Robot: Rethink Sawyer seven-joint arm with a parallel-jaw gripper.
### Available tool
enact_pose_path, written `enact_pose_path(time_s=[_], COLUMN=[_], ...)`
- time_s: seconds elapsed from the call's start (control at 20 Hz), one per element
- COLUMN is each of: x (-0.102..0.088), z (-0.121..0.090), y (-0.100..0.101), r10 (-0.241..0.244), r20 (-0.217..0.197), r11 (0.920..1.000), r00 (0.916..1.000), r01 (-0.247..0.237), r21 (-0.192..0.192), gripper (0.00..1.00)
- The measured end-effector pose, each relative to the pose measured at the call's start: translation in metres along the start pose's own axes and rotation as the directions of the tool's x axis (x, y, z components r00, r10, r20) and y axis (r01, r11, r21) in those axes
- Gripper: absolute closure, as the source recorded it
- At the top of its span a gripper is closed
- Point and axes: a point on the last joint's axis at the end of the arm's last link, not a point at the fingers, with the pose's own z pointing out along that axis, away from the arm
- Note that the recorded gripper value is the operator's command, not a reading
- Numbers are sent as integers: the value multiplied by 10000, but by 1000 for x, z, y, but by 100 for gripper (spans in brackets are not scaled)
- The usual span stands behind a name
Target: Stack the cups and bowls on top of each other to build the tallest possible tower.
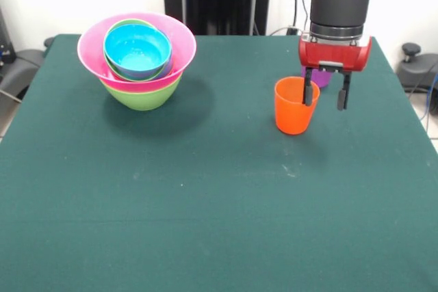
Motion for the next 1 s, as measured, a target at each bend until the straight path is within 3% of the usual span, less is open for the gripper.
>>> enact_pose_path(time_s=[0.4,1.0], x=[4,16], z=[-6,-34], y=[-3,-17], r10=[-10,-106], r20=[-36,-531], r11=[10000,9975], r00=[10000,9985], r01=[10,142], r21=[66,696], gripper=[0,0])
